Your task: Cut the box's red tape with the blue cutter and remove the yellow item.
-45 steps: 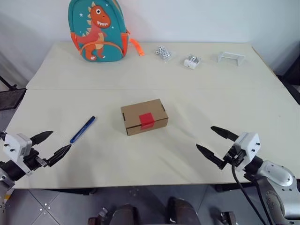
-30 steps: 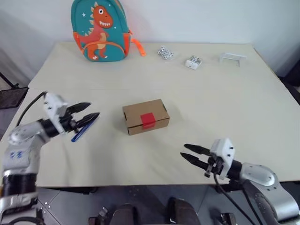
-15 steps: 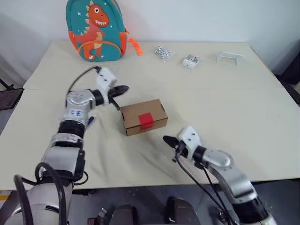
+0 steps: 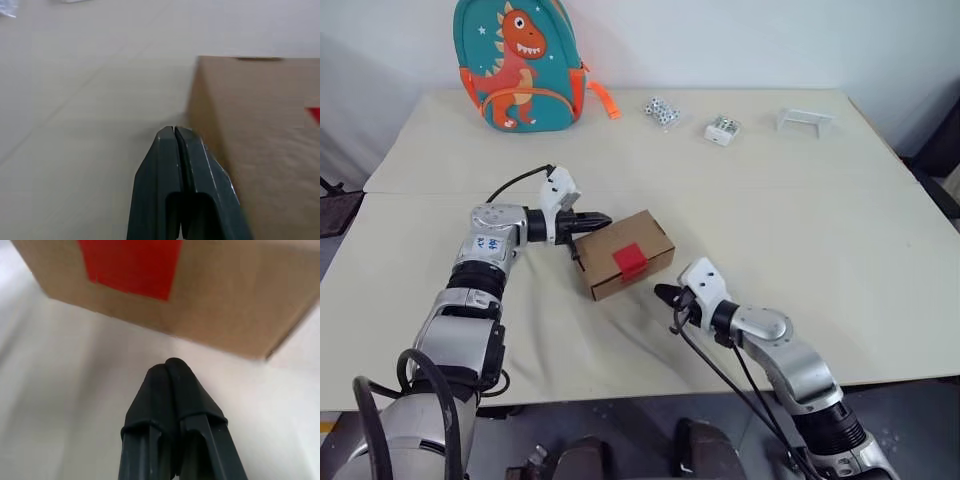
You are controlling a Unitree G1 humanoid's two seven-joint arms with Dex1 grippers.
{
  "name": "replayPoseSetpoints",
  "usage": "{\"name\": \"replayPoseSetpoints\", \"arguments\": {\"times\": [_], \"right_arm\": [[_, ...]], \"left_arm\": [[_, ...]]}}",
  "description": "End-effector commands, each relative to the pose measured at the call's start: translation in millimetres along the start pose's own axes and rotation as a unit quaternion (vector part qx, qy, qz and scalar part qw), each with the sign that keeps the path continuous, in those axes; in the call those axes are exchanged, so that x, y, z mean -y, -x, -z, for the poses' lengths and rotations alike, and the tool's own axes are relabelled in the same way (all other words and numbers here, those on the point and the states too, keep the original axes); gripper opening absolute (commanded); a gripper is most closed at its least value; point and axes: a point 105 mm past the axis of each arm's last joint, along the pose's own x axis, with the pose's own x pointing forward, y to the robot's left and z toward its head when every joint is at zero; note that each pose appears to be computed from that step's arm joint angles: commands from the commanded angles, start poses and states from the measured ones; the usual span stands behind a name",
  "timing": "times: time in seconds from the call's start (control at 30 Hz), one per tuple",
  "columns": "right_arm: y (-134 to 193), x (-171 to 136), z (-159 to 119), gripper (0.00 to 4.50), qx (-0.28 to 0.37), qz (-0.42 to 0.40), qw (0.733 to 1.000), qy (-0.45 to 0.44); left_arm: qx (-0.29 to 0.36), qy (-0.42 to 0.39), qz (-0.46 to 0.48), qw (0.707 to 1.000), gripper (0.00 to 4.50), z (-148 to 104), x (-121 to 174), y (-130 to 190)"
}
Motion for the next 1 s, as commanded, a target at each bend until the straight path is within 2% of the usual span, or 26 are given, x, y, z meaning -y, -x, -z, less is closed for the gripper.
{"name": "replayPoseSetpoints", "arguments": {"times": [0.03, 0.23, 0.4, 0.6, 0.7, 1.0], "right_arm": [[7, 15, -6, 0.0, 0.006, 0.021, 1.0, 0.005], [6, 21, -8, 0.0, 0.01, 0.017, 1.0, 0.011], [2, 23, -6, 0.0, 0.008, 0.015, 1.0, 0.009], [1, 28, 5, 0.0, -0.023, 0.03, 0.999, -0.001], [15, 16, 10, 0.0, -0.064, -0.017, 0.998, -0.012], [16, -10, -13, 0.0, -0.063, -0.058, 0.995, -0.056]], "left_arm": [[-0.007, 0.024, 0.029, 0.999, 0.02, 3, 9, 11], [-0.029, 0.069, 0.037, 0.997, 0.02, 6, 19, 29], [-0.032, 0.07, -0.004, 0.997, 0.02, 5, 12, 32], [-0.019, 0.066, 0.002, 0.998, 0.02, -16, 10, 33], [-0.041, 0.047, -0.002, 0.998, 0.02, -9, 7, 37], [-0.065, 0.068, 0.036, 0.995, 0.02, 11, 24, 35]]}}
